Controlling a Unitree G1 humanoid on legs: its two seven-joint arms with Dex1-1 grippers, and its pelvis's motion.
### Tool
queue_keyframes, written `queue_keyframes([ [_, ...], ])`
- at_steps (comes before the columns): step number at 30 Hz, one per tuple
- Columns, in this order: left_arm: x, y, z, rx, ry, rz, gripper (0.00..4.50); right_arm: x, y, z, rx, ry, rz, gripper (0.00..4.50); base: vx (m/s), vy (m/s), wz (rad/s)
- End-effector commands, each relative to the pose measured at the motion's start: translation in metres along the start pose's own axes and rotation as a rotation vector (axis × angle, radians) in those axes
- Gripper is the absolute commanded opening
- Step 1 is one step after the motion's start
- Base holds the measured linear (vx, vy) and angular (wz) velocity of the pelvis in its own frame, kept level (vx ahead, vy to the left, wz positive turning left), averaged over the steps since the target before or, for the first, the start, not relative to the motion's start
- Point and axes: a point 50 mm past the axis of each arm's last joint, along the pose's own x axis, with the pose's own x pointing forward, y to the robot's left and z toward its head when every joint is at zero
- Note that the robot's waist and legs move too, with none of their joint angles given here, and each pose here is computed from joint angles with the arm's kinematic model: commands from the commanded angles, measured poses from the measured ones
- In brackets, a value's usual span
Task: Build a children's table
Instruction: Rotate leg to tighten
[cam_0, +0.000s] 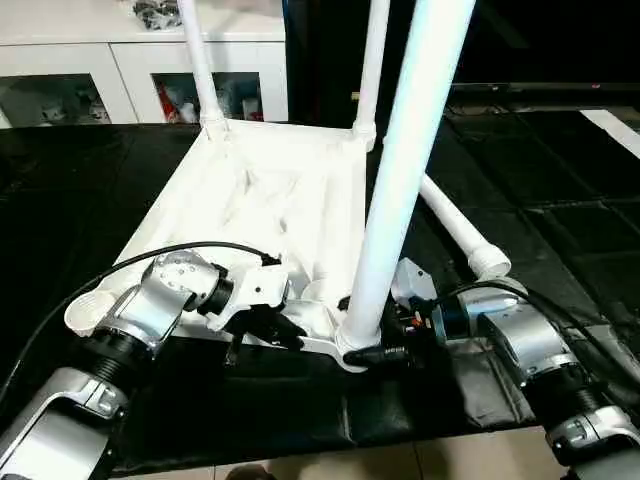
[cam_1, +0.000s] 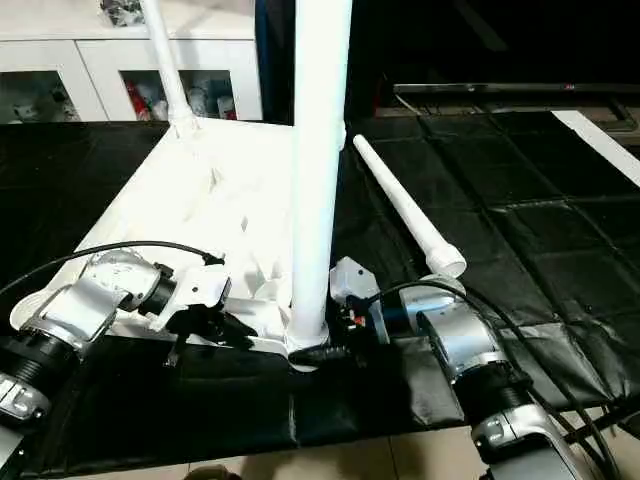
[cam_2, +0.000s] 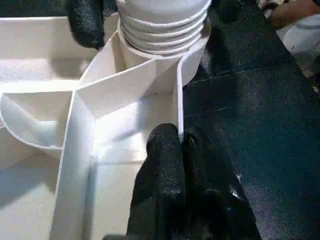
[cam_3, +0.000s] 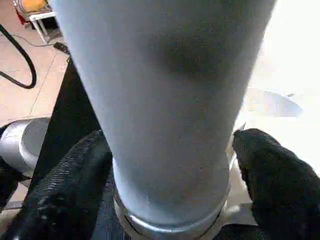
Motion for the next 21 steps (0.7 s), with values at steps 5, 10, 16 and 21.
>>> queue_keyframes([
  [5,0.001,0.0,0.0,0.024,0.034,-0.042,0.0,0.0018,-0.0012,0.0046,0.0,0.004,0.034,3.54,0.0,0.0,0.0],
  [10,0.0005,0.0006,-0.0013,0.024,0.035,-0.042,0.0,0.0024,-0.0001,0.0029,0.006,-0.001,0.05,3.16,0.0,0.0,0.0],
  [16,0.0007,-0.0002,-0.0028,-0.007,0.013,-0.038,0.0,0.0052,0.0019,0.0013,0.025,-0.02,0.051,2.75,0.0,0.0,0.0],
  [21,0.0022,0.0001,-0.0038,-0.04,-0.015,-0.015,0.0,0.0087,0.0046,0.0019,0.053,-0.068,0.047,2.7,0.0,0.0,0.0],
])
